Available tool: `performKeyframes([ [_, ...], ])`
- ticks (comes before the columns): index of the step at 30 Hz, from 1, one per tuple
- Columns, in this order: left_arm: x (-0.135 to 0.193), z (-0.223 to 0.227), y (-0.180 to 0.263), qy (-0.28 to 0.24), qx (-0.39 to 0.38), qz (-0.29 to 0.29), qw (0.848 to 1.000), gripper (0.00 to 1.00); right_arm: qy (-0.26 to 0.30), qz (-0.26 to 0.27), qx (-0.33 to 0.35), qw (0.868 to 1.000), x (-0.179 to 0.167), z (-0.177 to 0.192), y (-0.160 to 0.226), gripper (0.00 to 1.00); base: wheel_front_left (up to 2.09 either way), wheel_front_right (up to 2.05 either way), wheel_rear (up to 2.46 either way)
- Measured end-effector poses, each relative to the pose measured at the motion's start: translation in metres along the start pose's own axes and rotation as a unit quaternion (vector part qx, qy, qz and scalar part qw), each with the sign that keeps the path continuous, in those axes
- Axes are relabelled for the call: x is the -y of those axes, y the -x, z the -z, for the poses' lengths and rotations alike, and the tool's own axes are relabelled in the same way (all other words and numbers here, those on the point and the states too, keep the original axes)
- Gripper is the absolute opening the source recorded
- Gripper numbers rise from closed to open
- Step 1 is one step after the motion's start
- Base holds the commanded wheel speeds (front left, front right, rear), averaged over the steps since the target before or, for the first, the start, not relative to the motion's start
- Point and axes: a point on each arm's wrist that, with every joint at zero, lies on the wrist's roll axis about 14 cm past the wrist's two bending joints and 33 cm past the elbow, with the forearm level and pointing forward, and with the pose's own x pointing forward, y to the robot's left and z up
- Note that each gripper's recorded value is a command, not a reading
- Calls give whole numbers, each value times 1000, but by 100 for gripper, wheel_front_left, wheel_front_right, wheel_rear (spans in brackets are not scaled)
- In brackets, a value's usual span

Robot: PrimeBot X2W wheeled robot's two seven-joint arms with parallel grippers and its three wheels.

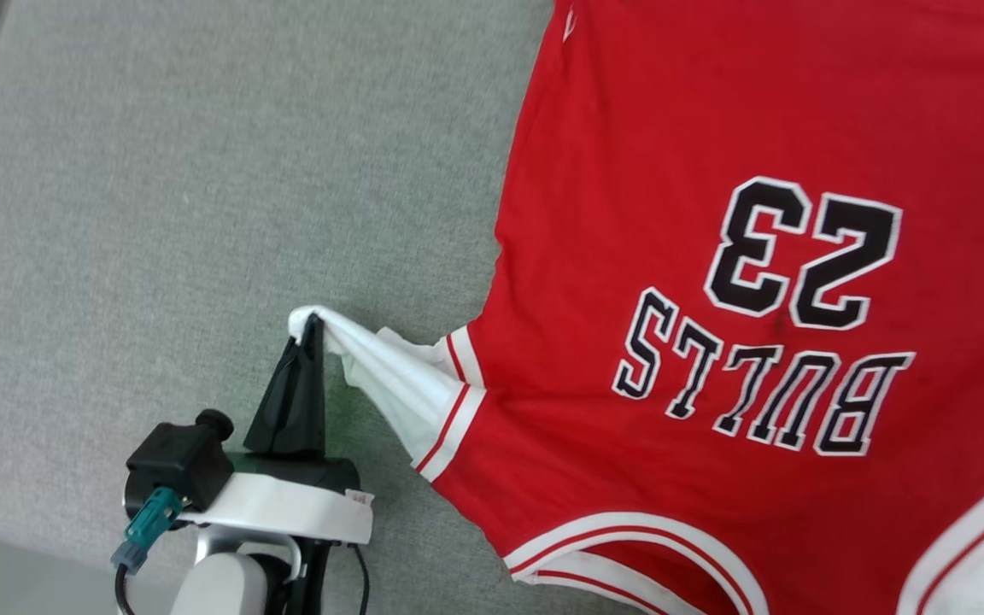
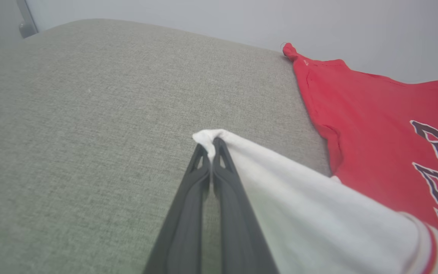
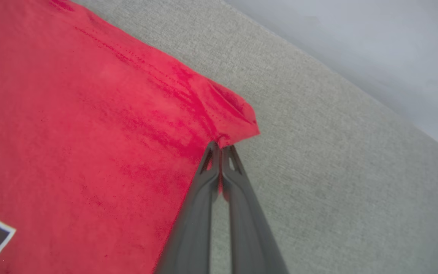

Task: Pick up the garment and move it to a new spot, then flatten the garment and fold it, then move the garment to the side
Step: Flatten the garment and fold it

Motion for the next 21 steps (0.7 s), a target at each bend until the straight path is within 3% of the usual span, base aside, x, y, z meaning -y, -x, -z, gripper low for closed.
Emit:
performKeyframes([
  [4, 2, -9, 7, 0, 12, 6, 1000, 0, 22, 3, 49, 999, 4, -12, 35, 0, 0, 0, 0],
  [11, 5, -18, 24, 1, 22, 14, 1000, 0, 27, 1, 105, 994, 9, 3, 96, 0, 0, 0, 0],
  [15, 4, -22, 35, 2, 28, 15, 1000, 0, 30, 2, 120, 992, 10, 27, 128, 0, 0, 0, 0],
  [21, 12, -24, 40, 0, 31, 32, 999, 0, 28, 10, 87, 996, 9, 88, 162, 0, 0, 0, 0],
])
